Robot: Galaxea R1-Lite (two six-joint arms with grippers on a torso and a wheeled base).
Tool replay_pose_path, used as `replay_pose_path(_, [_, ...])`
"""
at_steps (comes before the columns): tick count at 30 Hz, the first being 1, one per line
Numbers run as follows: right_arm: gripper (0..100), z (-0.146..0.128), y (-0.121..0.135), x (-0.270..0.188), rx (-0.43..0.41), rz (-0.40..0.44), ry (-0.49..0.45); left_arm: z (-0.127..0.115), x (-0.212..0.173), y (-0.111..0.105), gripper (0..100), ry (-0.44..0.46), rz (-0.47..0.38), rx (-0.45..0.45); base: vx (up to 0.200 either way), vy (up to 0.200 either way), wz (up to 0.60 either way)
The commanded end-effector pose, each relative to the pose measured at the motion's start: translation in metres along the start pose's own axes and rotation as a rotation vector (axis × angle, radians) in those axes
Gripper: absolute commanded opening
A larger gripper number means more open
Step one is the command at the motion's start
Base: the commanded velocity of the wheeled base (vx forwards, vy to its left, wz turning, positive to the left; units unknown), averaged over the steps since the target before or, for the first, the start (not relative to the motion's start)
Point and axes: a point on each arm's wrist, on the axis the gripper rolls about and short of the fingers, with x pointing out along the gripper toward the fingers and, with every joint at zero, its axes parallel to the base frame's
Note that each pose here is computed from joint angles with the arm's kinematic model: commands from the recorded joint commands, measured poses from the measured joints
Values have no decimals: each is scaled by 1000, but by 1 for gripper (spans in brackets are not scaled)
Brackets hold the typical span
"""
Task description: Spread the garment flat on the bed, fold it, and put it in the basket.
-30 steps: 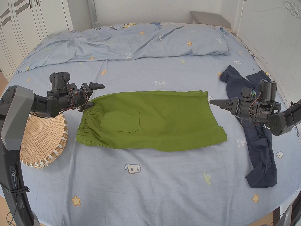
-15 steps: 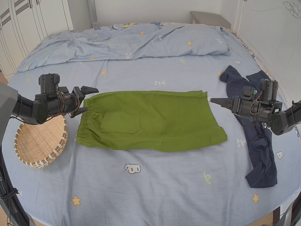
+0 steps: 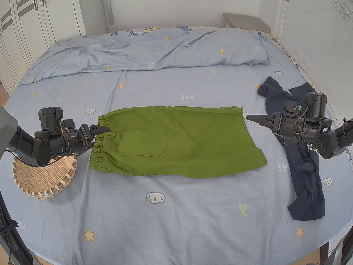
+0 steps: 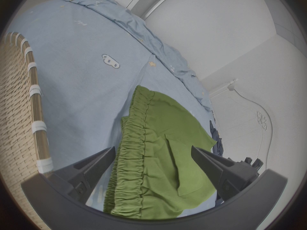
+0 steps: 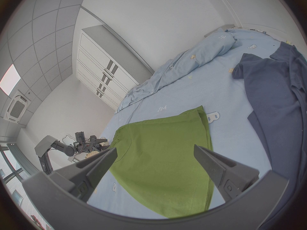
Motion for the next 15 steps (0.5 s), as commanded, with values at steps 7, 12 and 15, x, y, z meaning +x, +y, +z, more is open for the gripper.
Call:
replay_pose_path(7, [100,-1,1,0,-2,3,2,-15,12,13,100,52,30,22,0,0,0])
replay_pose_path(12, [100,-1,1,1,-2,3,4,-21,15,20,100,74,44,79,0,0,0])
replay_pose_path(15, [100,-2,0,2,0,3,6,-24,15,22,100,85,48,104,0,0,0])
